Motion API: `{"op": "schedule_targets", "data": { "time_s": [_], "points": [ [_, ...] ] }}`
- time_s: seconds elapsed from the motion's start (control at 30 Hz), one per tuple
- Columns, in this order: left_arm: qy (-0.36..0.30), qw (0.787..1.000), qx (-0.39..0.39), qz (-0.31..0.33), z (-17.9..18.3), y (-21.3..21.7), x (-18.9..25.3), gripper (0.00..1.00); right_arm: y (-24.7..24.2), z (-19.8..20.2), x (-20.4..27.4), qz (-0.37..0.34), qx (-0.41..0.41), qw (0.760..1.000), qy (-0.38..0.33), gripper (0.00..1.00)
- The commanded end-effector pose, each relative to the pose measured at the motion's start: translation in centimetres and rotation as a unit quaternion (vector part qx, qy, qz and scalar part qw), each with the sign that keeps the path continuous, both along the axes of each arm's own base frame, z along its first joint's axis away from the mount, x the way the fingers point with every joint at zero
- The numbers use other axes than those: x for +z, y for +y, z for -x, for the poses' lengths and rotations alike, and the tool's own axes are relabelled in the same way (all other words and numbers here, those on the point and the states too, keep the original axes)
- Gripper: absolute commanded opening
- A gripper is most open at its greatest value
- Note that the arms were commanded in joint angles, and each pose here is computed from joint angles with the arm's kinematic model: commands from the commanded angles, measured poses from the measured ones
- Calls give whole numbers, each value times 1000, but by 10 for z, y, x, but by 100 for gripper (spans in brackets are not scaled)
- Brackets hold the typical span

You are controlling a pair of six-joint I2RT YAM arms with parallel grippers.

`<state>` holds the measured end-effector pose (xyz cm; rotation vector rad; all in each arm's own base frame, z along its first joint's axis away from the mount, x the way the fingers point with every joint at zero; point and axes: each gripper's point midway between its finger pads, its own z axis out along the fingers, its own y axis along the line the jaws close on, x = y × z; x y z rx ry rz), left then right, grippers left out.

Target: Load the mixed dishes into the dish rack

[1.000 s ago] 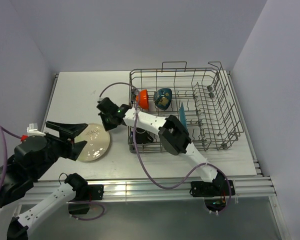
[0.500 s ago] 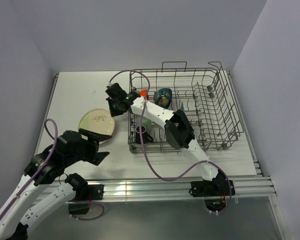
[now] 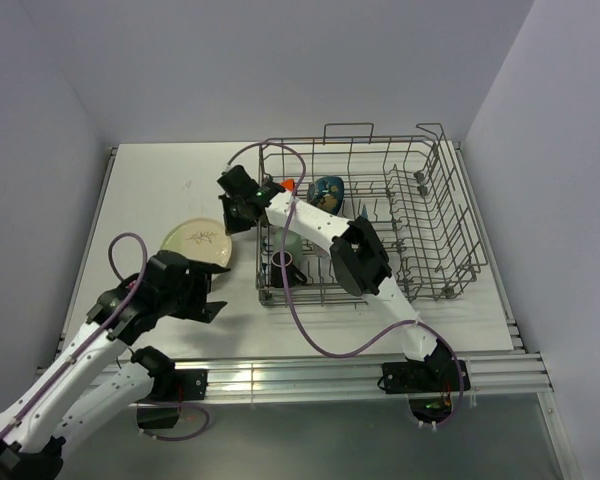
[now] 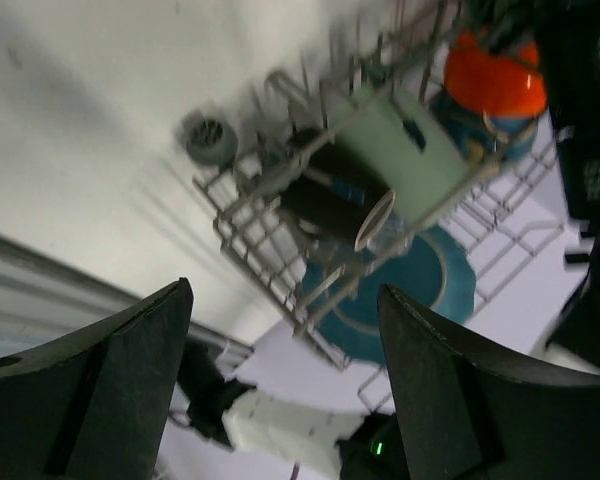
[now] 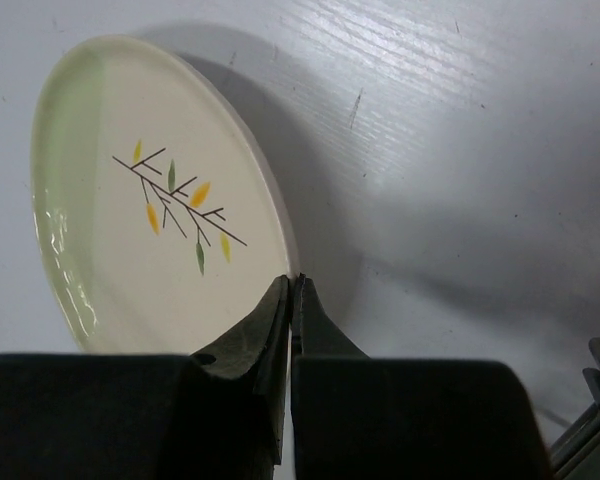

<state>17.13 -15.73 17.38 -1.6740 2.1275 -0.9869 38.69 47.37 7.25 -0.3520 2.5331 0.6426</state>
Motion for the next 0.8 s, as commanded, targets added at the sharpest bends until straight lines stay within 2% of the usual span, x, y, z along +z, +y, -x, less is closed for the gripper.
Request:
{"op": "schedule_targets", "data": {
  "time_s": [0.0, 0.1, 0.33, 0.77],
  "points": [
    [-40, 999, 16, -11, -30, 3, 16, 81, 10, -8, 52, -65, -11, 997, -26, 0],
    [-45, 998, 45, -17, -55, 14, 17, 80, 7, -6, 50, -63, -12, 998, -25, 0],
    [-13, 998, 60, -26, -80, 17, -8, 81, 9, -10, 62, -75, -11, 997, -30, 0],
    [13, 996, 93, -2, -85, 20, -53, 82, 14, -2, 90, -122, -14, 992, -13, 0]
  ]
}}
